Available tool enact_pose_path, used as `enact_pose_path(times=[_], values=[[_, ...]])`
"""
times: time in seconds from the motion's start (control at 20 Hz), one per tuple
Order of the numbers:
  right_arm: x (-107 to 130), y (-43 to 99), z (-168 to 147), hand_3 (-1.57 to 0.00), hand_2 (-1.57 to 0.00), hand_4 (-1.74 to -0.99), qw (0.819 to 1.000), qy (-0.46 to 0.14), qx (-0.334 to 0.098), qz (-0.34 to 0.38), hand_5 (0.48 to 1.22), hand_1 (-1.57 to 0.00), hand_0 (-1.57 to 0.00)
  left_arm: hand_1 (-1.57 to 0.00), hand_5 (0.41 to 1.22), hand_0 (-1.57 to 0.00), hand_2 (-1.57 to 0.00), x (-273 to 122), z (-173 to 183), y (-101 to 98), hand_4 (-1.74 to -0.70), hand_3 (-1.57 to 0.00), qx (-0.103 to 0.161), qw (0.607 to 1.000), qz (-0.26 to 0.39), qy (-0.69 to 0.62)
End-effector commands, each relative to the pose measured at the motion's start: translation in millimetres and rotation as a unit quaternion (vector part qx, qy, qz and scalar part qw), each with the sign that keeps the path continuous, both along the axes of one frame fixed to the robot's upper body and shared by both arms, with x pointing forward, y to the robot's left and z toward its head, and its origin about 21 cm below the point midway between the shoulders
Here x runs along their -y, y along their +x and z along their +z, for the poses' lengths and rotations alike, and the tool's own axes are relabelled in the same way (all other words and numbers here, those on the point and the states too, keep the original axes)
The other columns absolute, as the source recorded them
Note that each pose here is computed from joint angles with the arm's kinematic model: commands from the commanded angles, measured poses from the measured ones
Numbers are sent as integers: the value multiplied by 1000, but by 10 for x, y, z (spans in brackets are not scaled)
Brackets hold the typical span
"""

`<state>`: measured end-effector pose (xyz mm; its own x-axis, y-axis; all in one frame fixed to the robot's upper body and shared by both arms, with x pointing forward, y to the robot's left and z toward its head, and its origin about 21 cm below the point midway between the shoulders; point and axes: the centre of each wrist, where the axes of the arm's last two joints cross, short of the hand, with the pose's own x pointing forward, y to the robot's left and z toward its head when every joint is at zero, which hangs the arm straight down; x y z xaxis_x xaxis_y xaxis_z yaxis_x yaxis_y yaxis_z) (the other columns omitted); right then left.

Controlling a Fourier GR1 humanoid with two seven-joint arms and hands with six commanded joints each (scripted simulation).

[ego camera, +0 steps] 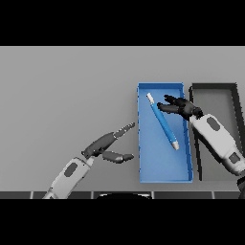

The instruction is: Pick up the blue pipe and place it into the blue bin.

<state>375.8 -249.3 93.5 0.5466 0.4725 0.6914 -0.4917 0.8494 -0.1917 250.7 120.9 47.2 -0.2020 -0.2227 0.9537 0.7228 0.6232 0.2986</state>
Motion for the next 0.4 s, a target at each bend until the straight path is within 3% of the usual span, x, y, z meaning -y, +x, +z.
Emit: enact_pose_path(times=[0.0,0.35], values=[[6,-5,21,-10,-33,-1160,1000,2,-3,2,800,-75,-154,1,474,1,1,1,7,-7,-883,1,3,1000,-3,-2],[18,-12,2,-5,-24,-1152,1000,4,-3,0,798,-100,-212,1,480,1,1,-122,-42,-10,-885,1,0,1000,-2,2]])
